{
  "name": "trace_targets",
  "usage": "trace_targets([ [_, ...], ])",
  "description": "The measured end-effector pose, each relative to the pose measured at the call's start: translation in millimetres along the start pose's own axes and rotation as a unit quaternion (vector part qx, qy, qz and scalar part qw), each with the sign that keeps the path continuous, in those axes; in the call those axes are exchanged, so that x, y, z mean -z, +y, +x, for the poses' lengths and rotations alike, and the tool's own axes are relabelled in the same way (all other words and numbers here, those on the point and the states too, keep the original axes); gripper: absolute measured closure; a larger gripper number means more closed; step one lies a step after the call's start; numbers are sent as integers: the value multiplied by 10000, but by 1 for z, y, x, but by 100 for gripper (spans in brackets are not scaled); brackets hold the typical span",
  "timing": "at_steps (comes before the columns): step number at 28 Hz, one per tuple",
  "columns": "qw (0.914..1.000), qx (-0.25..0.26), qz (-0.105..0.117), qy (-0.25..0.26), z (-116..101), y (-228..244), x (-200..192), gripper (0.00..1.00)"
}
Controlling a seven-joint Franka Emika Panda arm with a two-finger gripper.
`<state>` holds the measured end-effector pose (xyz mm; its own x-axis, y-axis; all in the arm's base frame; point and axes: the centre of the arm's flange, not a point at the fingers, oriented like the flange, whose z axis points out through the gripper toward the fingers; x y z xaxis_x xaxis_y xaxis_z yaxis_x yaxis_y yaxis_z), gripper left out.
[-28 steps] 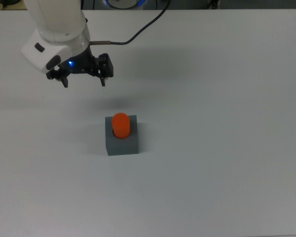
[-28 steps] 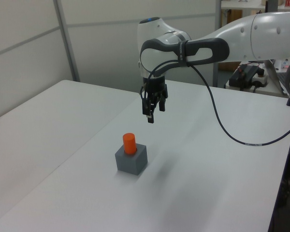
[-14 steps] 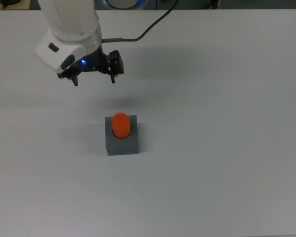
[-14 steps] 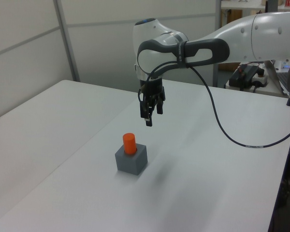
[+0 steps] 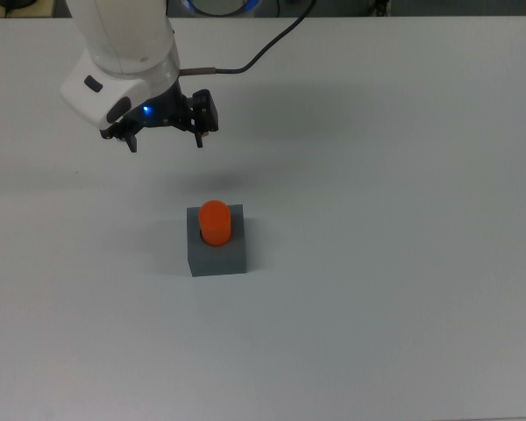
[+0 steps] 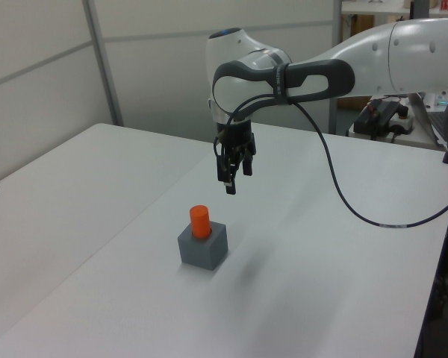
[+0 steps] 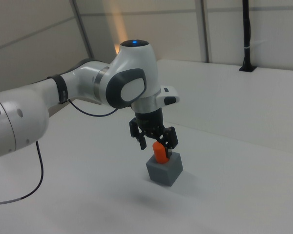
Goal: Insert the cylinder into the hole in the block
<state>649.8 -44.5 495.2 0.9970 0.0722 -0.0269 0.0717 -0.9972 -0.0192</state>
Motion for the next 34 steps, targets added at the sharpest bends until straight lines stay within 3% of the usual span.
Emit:
trace_targets([
  [34,9999,9,-164,5,-2,5,4,0],
])
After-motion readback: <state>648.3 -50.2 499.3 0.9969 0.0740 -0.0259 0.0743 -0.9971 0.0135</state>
